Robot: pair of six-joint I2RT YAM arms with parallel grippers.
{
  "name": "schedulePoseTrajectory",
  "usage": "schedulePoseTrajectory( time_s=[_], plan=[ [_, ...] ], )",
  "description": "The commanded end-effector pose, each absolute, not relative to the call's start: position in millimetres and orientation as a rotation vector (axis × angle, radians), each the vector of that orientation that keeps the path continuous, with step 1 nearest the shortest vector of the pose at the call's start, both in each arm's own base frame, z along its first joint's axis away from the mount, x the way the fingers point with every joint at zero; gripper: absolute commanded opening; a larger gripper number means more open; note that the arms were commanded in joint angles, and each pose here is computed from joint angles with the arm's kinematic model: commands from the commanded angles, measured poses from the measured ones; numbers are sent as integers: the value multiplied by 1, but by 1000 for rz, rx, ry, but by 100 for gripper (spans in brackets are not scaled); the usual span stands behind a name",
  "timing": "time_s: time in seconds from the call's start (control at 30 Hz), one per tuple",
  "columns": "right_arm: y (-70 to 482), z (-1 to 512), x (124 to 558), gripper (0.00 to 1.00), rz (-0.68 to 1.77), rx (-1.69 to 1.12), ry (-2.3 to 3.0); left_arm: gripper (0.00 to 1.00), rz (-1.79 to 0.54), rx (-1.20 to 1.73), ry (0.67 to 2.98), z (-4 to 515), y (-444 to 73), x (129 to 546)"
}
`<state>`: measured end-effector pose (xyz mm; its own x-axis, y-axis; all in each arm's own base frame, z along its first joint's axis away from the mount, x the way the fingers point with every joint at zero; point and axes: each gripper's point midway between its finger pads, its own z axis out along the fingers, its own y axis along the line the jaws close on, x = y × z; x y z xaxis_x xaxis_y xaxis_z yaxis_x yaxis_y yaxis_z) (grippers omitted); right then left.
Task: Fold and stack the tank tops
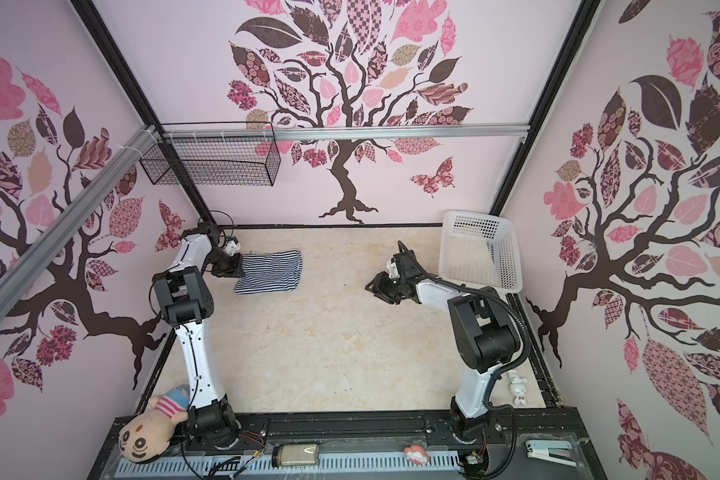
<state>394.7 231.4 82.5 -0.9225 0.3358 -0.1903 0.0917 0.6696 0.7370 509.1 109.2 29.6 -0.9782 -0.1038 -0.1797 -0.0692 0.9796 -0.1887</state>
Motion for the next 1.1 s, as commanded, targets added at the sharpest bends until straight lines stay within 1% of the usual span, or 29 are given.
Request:
schedulePoseTrajectory(
  time_s=[0.0,0.27,0.43,0.53,0.67,0.73,0.93,1.0,1.07],
  plan=[
    [236,102,395,47,1142,295,2538,13,-191,-208,2941,22,125,515],
    [233,105,391,47,1138,292,2533,16,-129,-244,2914,28,132,529],
    [232,103,388,47,1137,295,2534,19,-134,-225,2923,25,126,533],
    [231,102,385,48,1129,293,2537,29,-189,-218,2913,33,117,528],
    [228,100,381,50,1106,293,2546,38,-234,-212,2869,54,104,516],
    [226,100,380,51,1091,291,2549,40,-235,-209,2838,69,99,511],
    [218,104,372,52,1044,278,2557,43,-213,-196,2731,110,90,504],
    [216,104,368,51,1032,275,2561,43,-258,-138,2714,117,74,503],
    [214,105,365,51,1023,275,2563,42,-283,-57,2743,112,52,497]
  ],
)
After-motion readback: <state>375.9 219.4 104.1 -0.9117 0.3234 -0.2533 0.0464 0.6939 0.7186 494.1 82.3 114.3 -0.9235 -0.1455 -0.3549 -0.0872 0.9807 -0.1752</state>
